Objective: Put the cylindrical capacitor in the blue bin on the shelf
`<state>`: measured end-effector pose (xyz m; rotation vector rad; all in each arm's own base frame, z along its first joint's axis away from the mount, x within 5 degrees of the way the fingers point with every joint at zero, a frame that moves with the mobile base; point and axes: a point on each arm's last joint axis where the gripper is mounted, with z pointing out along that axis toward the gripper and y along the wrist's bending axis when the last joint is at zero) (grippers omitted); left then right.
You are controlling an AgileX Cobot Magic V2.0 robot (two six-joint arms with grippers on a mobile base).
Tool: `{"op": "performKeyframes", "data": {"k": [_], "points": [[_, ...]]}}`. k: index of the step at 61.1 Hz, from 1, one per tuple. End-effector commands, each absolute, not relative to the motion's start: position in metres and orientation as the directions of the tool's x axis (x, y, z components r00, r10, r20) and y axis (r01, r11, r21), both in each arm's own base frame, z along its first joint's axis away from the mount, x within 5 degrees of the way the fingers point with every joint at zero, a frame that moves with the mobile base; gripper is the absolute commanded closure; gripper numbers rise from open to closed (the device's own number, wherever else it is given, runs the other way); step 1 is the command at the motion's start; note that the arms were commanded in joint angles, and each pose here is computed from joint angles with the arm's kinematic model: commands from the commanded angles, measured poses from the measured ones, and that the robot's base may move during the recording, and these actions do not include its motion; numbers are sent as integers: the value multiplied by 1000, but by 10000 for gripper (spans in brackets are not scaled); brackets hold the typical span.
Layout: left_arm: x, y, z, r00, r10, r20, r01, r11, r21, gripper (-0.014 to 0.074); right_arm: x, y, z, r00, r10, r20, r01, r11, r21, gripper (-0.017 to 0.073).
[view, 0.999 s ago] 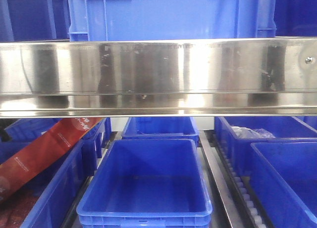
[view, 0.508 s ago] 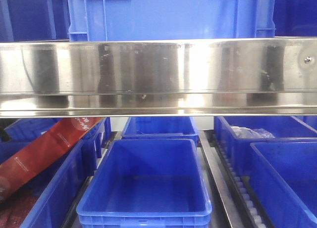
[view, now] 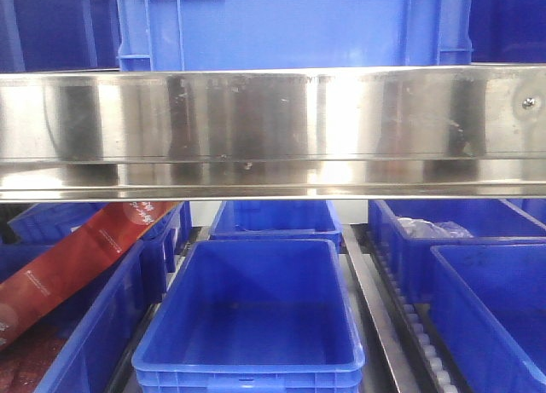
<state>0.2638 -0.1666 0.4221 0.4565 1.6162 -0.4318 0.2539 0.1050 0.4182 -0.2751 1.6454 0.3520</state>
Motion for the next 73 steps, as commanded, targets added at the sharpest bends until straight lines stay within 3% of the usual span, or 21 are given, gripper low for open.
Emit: {"op": "performKeyframes", "data": {"k": [1, 25, 47, 73], "points": [[246, -154, 418, -48, 6, -999, 530, 848, -21, 704, 235, 97, 411, -31, 52, -998, -379, 924, 60, 720], [167, -105, 363, 5, -45, -999, 533, 845, -35, 704, 165, 67, 337, -36, 49, -998, -369, 928, 59, 721], [129, -81, 377, 117, -115, -986, 537, 843, -35, 704, 126, 51, 348, 91, 101, -991, -376, 925, 60, 721], [128, -80, 378, 123, -119, -985, 537, 843, -35, 704, 119, 48, 352, 118, 112, -987, -378, 924, 60, 721]]}}
